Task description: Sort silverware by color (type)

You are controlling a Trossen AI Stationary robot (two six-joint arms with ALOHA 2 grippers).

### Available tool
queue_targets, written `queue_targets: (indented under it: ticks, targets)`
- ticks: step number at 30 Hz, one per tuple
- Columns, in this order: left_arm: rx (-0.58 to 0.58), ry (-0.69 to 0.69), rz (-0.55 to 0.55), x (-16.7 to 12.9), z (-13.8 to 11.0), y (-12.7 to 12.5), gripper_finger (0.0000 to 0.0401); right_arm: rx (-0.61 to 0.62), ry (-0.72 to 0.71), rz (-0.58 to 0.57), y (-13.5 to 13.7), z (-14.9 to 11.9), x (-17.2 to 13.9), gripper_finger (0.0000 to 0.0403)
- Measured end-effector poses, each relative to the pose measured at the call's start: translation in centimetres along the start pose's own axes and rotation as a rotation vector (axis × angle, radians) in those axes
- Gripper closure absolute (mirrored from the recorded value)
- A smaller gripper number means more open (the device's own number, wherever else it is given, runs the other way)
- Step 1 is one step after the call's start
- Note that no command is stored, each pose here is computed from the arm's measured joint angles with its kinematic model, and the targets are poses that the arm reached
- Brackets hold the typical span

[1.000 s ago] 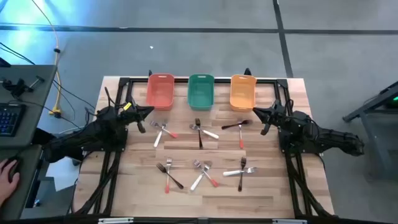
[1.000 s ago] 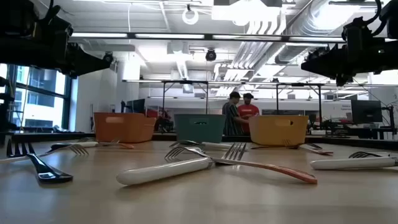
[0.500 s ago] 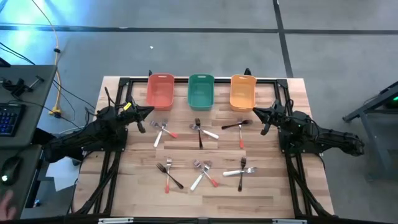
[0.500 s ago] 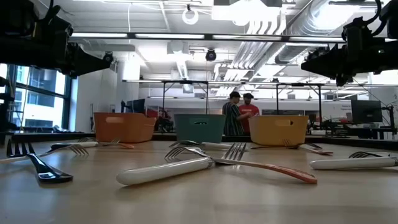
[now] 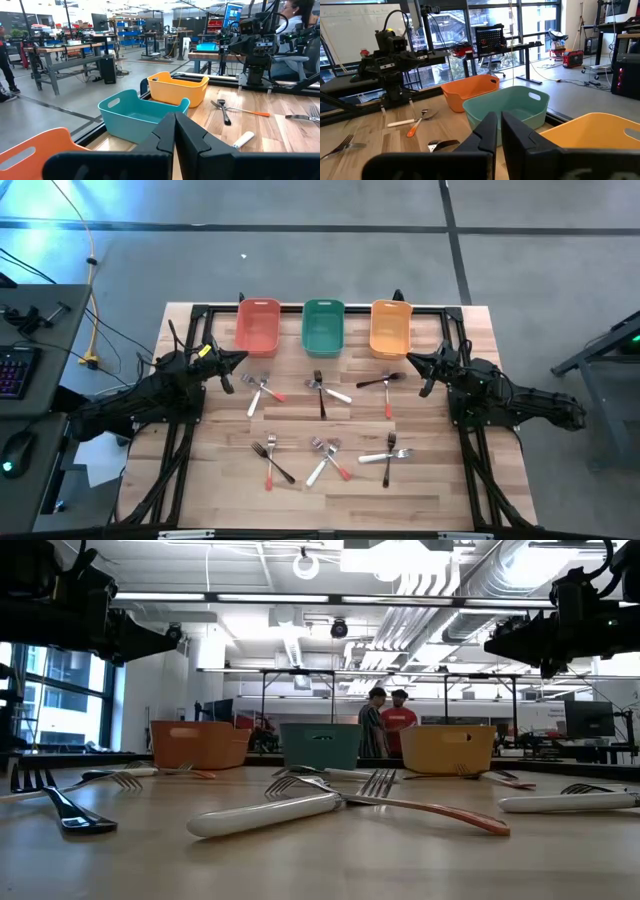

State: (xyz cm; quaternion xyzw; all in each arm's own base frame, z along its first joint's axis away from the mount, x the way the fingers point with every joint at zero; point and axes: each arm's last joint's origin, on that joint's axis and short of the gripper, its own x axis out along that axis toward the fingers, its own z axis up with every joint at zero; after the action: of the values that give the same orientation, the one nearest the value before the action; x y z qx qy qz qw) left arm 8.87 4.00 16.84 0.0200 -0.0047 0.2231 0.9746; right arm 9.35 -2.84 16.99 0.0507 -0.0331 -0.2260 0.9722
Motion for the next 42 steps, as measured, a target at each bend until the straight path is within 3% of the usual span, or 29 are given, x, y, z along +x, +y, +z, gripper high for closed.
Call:
queue_targets:
  ticks: [11,15,29,33,35,37,42]
  targets:
    - [0.000,-0.001,0.000,0.0,0.0,0.0,0.0401,0.006,-0.003,-0.005,0.0,0.0,0.0,0.0394]
    - [0.000,-0.001,0.000,0.0,0.0,0.0,0.0401,0.061,-0.025,-0.092,-0.3,0.2,0.0,0.0394]
    - [0.000,-0.001,0.000,0.0,0.0,0.0,0.0401,0.056,-0.025,-0.090,-0.3,0.2,0.0,0.0394]
    - [0.000,-0.001,0.000,0.0,0.0,0.0,0.0401,0.038,-0.142,-0.107,-0.3,1.3,-0.1,0.0394]
    - [0.000,-0.001,0.000,0.0,0.0,0.0,0.0401,0.026,-0.184,-0.038,-0.1,1.8,0.0,0.0394]
    - [0.000,-0.001,0.000,0.0,0.0,0.0,0.0401,0.013,-0.167,0.005,0.1,1.8,0.3,0.0394]
    - [0.000,0.000,0.000,0.0,0.0,0.0,0.0401,-0.009,-0.005,-0.073,0.3,1.1,1.6,0.0394]
